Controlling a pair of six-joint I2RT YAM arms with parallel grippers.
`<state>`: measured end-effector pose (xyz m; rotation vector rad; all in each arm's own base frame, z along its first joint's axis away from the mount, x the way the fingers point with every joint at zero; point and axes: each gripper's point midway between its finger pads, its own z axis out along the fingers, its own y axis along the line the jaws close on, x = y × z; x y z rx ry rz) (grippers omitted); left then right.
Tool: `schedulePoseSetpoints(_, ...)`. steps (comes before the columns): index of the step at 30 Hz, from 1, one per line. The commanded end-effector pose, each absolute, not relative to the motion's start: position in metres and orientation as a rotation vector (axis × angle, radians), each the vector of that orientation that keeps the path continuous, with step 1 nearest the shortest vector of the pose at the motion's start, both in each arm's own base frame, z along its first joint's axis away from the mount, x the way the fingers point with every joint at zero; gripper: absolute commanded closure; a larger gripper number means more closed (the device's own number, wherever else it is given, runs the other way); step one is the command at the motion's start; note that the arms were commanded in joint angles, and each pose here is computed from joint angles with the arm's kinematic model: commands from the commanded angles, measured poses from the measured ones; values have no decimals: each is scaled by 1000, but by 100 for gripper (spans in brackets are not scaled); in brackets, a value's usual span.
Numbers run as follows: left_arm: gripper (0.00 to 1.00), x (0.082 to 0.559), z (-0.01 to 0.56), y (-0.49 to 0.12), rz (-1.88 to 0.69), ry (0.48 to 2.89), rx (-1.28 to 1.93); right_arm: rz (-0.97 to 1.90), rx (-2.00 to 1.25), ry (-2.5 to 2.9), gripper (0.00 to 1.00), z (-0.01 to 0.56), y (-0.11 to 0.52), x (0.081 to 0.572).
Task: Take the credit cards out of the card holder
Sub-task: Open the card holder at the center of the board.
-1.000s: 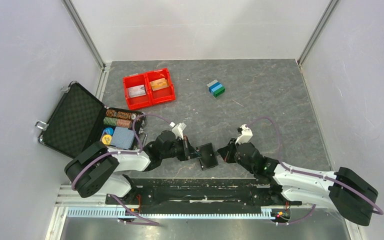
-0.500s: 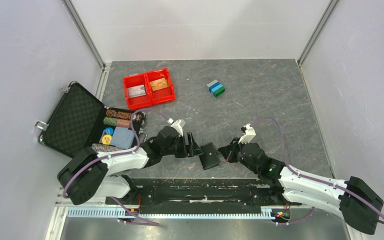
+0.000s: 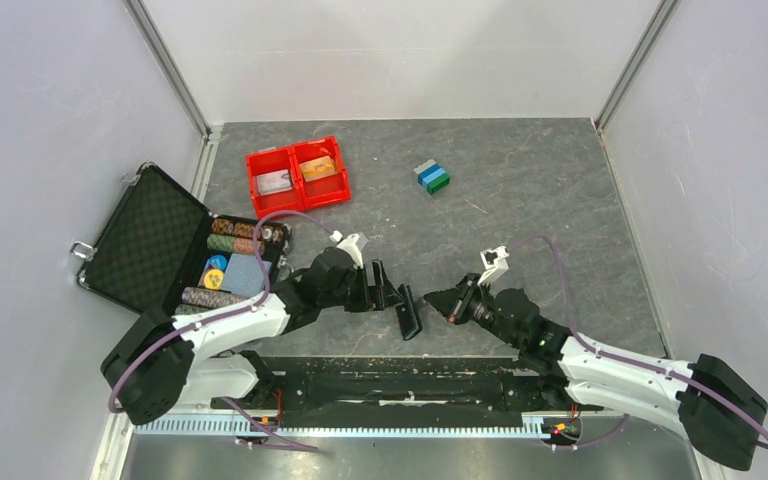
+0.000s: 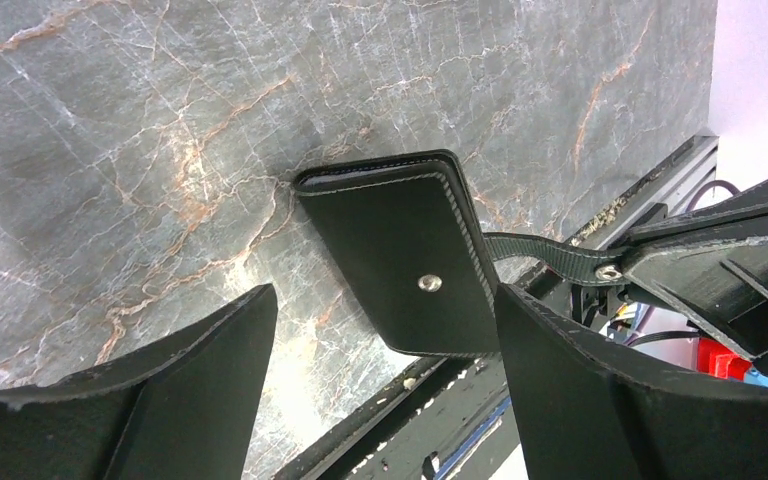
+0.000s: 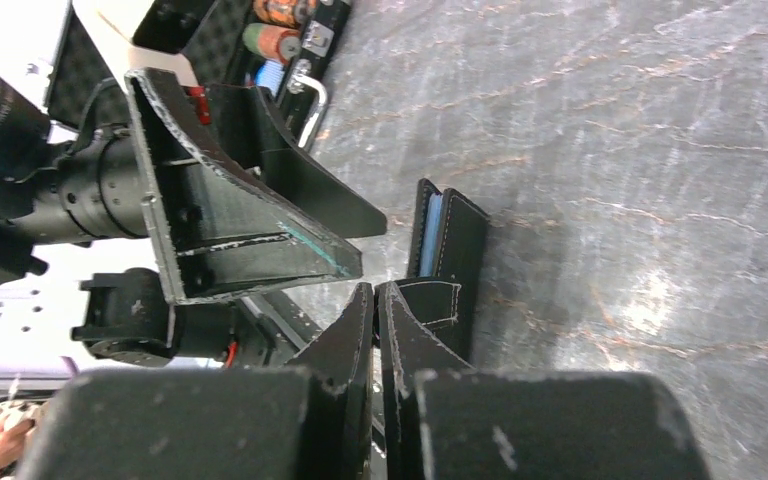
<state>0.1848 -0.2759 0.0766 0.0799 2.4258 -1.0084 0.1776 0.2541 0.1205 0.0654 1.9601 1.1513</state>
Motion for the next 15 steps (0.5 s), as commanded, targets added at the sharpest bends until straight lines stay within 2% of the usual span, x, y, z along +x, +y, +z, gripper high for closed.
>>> schedulePoseSetpoints(1, 14, 193, 95, -273, -980, 2361, 94, 1288, 72, 1850, 100, 150, 265, 177)
schedulePoseSetpoints(9, 14, 194, 89, -252, -858, 2373, 47, 1252, 104, 1899, 100, 133, 262, 178)
schedulePoseSetpoints(15, 19, 190, 88, -247, -835, 2387, 71, 1125, 132, 1927, 100, 122, 245, 185)
